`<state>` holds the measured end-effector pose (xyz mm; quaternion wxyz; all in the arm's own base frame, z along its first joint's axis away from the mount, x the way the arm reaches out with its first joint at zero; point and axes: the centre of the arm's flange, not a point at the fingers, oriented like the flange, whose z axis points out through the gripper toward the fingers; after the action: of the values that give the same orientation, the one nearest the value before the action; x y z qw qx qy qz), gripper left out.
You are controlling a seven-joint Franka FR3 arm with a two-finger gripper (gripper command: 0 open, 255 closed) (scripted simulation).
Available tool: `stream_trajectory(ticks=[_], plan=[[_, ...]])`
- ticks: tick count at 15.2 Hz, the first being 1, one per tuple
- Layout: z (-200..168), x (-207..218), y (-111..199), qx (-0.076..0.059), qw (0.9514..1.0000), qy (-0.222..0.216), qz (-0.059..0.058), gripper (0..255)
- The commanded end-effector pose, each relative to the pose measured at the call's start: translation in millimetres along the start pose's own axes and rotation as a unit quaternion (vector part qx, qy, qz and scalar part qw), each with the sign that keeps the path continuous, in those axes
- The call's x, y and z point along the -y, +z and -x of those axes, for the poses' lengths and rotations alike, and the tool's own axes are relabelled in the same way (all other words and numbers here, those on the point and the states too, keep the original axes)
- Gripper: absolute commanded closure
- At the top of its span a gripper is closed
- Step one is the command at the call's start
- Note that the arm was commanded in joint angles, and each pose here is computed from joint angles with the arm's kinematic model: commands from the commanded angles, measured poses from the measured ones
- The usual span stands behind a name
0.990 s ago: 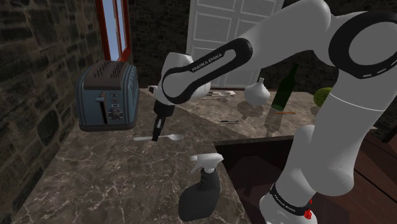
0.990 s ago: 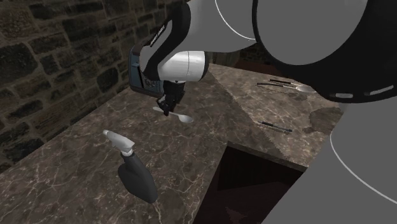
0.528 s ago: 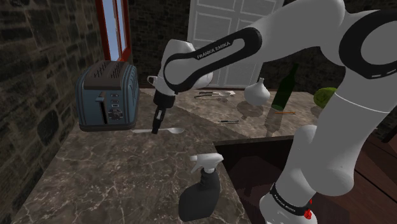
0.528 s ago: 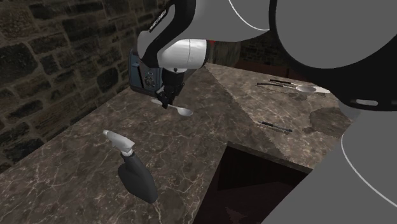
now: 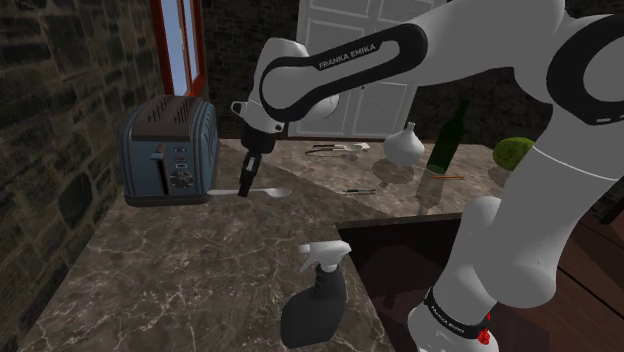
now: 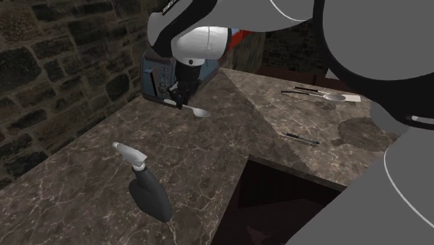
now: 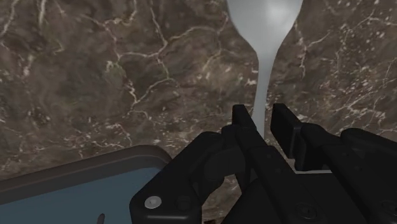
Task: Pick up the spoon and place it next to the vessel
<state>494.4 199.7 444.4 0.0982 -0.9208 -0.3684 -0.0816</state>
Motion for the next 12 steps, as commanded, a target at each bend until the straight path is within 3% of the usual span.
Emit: stream_trajectory(ticks=[1,12], plan=[[-2,2,-10,0.0,1.0,0.0,0.0,255],[-15,9,-66,0.0,1.0,0.0,0.0,255]])
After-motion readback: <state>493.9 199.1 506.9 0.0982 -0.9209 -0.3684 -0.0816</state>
